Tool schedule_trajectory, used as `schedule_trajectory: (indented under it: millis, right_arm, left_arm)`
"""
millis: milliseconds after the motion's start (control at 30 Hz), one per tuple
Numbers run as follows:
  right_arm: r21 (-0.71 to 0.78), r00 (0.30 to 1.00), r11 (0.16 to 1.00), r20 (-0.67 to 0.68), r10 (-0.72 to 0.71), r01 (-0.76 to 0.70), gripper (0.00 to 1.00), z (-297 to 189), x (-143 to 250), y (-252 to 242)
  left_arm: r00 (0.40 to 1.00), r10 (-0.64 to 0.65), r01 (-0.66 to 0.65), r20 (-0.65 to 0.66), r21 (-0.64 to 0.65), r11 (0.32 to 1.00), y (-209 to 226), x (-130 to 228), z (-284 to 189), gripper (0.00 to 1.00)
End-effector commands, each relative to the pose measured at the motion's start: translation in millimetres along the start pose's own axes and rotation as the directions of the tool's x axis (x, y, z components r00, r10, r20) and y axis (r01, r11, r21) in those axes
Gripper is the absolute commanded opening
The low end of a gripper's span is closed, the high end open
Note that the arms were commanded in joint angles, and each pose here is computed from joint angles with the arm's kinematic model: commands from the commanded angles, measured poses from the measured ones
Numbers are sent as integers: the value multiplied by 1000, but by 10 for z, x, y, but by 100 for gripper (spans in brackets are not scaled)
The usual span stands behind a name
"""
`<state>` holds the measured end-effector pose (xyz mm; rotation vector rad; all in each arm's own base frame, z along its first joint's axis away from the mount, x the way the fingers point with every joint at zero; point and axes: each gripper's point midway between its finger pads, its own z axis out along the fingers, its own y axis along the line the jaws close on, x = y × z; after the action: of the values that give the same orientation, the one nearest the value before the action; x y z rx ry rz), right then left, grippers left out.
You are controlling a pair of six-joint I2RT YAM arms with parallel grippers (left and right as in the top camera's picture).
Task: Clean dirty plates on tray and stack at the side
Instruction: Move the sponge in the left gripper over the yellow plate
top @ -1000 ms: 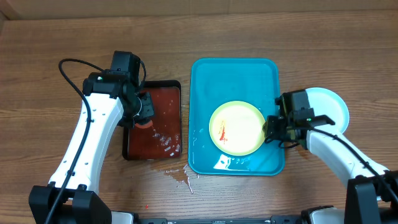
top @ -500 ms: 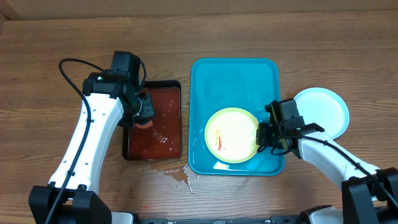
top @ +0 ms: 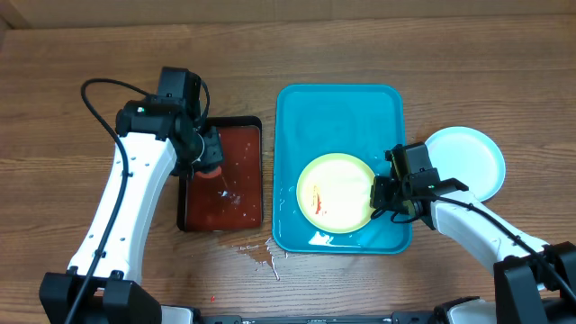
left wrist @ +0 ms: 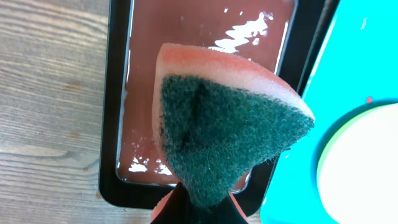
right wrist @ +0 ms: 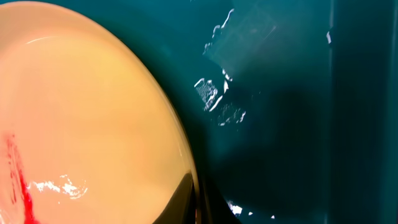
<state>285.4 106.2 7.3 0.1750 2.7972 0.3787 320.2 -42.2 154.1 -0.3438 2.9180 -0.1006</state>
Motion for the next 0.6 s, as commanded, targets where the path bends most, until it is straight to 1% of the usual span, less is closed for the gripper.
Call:
schedule_trajectory:
  millis: [0, 133, 400, 500, 567]
  right_arm:
    - [45, 999, 999, 26, 20, -21, 4, 18, -43, -84]
    - [44, 999, 999, 28, 32, -33, 4, 18, -45, -82]
    - [46, 999, 998, 25, 34, -35, 4, 18, -37, -86]
    - [45, 999, 998, 24, 35, -36, 4, 18, -36, -86]
    - [45, 999, 998, 24, 35, -36, 4, 18, -36, -86]
  left_arm:
    - [999, 26, -27, 42, 28, 999, -71, -87, -136, 4]
    - [999, 27, -26, 44, -22, 999, 7, -110, -86, 4]
    - [999, 27, -26, 34, -24, 999, -12, -104, -49, 4]
    - [999, 26, -27, 19, 23, 999, -96, -76, -49, 4]
    - [999, 32, -31, -4, 123, 992, -280, -34, -62, 4]
